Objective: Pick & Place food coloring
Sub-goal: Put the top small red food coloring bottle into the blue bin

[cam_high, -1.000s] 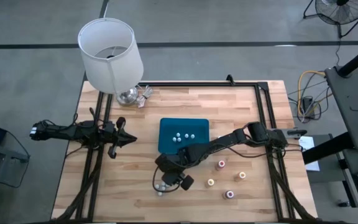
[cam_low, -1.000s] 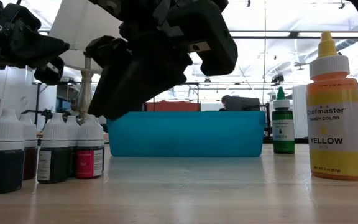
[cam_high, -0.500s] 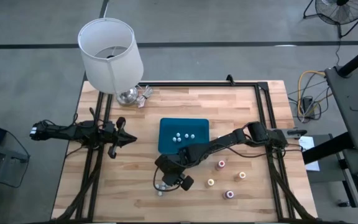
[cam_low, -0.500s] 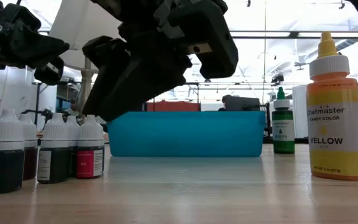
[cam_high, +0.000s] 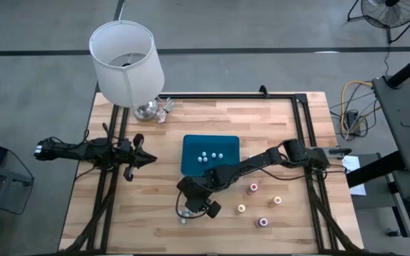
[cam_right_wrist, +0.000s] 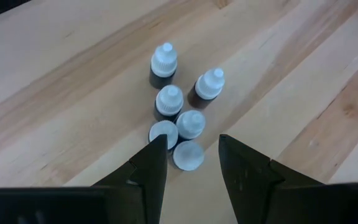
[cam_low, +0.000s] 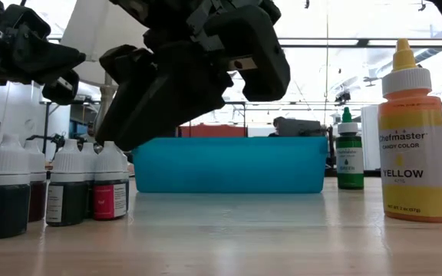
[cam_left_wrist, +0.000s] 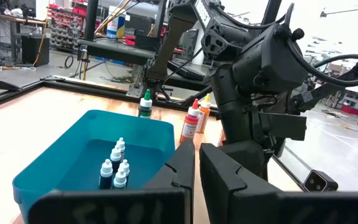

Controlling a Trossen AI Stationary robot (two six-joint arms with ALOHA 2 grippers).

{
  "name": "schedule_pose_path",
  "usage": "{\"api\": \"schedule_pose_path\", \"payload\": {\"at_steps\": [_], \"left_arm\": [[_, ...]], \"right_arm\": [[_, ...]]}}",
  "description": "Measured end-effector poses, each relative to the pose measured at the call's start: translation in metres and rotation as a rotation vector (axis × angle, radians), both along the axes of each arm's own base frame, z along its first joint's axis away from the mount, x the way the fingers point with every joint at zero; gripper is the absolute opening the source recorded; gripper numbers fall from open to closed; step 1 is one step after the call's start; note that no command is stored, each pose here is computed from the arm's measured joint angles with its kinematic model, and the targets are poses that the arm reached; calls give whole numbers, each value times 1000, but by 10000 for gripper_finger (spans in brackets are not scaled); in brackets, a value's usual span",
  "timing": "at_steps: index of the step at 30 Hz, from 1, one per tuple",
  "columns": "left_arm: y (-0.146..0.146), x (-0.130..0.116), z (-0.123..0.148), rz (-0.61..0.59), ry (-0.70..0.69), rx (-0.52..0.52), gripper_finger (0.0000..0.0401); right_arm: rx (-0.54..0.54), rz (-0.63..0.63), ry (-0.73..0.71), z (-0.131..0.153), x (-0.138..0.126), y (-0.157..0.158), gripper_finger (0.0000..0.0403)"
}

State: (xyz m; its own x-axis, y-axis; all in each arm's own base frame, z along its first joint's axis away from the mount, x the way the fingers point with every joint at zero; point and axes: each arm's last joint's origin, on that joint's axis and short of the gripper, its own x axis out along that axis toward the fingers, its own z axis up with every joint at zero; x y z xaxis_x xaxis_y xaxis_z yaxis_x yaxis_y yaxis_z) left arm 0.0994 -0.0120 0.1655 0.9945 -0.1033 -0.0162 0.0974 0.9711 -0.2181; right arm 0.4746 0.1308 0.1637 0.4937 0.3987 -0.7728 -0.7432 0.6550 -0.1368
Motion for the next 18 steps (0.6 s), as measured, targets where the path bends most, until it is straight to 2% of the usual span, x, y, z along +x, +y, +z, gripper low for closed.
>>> {"api": "schedule_pose_path", "payload": {"at_steps": [18], "left_arm": [[0, 0, 0, 0, 0, 0, 0]], "right_arm": [[-4, 6, 6, -3, -1, -3, 134]]}}
